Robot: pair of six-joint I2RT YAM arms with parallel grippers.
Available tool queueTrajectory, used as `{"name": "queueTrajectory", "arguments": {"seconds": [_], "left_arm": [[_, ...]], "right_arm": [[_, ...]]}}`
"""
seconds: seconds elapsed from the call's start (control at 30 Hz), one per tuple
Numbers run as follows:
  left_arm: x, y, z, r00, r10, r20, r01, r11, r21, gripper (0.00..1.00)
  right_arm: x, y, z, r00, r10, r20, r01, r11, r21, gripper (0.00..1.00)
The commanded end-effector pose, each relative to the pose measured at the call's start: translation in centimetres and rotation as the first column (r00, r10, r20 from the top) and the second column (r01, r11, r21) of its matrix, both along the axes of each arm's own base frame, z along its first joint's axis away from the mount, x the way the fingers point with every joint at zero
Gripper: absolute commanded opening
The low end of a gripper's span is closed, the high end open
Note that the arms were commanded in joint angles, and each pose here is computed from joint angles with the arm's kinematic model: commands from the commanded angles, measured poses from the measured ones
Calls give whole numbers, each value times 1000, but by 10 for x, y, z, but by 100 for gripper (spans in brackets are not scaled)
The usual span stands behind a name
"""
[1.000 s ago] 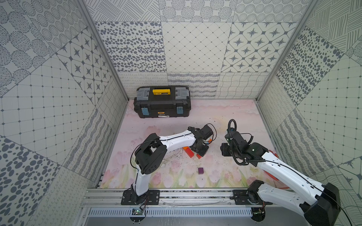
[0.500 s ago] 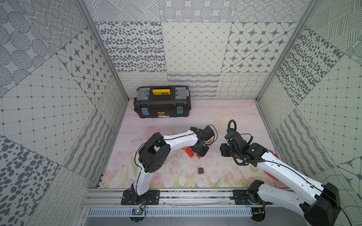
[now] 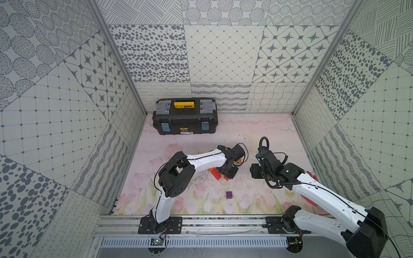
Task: Assemble a heart with building blocks
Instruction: Assemble the building block at the center of the board.
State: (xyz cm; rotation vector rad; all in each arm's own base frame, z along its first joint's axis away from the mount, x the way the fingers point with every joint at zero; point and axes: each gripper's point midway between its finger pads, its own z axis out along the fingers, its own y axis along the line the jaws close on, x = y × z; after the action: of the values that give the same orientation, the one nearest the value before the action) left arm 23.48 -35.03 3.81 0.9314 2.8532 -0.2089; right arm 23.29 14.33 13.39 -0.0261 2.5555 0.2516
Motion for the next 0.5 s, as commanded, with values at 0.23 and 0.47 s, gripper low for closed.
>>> {"name": "queueTrajectory", "arguments": {"seconds": [0.23, 0.47], "left_arm": [[-3, 13, 19, 999, 49, 23, -50, 999, 16, 50], [-1, 74, 80, 961, 246, 128, -237, 968, -79, 56]], "right_arm": [[-9, 25, -5, 997, 67, -36, -66, 997, 27, 73], [-80, 90, -35, 962, 241, -131, -241, 970, 11, 81]]}}
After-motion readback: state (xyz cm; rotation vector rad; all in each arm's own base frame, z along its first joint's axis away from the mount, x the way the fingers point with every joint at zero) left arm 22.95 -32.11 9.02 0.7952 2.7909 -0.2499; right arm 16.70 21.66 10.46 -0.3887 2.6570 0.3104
